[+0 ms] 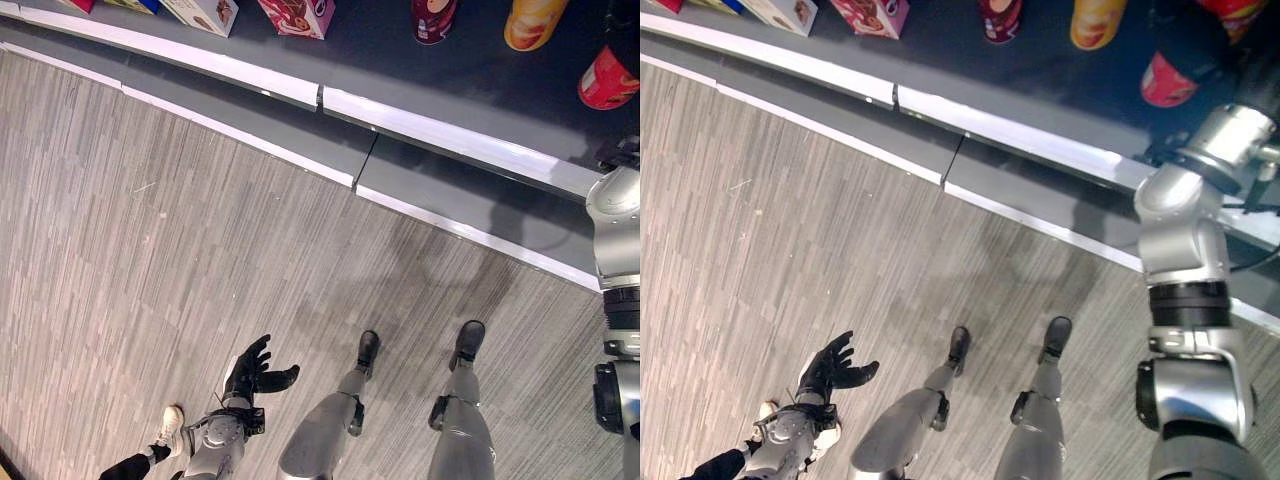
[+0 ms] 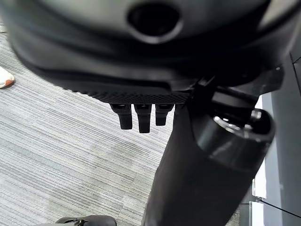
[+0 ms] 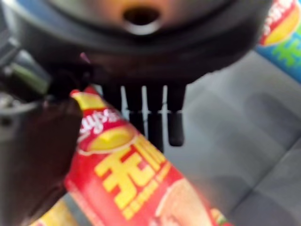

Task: Put the goods on the table back onto the shelves and tidy them up.

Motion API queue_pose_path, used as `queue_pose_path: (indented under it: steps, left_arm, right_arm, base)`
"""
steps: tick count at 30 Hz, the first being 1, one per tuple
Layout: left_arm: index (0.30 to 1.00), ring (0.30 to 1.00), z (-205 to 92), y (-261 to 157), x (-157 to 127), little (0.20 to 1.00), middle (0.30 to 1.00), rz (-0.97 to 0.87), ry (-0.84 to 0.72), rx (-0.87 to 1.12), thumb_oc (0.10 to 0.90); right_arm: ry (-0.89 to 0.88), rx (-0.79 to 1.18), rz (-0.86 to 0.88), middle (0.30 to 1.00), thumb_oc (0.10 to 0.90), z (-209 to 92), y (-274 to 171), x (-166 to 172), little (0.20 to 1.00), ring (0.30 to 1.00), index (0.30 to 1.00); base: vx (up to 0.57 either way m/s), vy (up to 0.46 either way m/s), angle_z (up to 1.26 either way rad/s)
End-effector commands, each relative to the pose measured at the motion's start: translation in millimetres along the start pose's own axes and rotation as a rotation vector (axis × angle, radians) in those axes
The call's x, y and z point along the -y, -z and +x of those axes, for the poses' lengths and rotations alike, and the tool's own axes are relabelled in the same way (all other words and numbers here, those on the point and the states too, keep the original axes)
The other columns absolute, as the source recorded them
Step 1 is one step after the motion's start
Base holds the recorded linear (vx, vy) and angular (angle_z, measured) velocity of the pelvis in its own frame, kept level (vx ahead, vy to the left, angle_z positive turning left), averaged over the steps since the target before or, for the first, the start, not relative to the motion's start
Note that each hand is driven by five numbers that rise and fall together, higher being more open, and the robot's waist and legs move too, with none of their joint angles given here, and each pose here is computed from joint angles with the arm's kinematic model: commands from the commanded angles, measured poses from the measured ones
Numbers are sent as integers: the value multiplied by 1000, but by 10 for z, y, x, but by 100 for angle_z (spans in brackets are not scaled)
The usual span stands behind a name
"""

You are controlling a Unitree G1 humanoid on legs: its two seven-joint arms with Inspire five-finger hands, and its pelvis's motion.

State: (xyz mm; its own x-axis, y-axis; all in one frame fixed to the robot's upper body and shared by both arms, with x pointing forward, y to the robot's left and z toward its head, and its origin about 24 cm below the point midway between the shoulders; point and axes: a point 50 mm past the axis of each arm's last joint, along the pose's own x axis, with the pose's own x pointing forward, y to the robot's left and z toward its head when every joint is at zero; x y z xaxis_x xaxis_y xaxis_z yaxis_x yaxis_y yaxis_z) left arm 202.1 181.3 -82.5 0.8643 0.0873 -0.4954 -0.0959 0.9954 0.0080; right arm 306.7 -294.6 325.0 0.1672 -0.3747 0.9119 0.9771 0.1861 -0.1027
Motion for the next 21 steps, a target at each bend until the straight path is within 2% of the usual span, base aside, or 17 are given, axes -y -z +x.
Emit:
queue_pose_path:
  steps: [1, 21]
  left_arm:
    - [900, 900, -15, -120, -239, 900, 900, 29, -44, 68, 800]
    - [900, 900, -9, -195, -265, 900, 900, 65, -57, 102, 800]
  right_arm:
    - [253, 235, 57, 300, 400, 519, -467, 387, 300, 300, 300]
    - [259, 115, -4, 300, 400, 537, -150, 396, 300, 300, 300]
  base:
    - [0, 0, 0]
    - [-4, -8, 2]
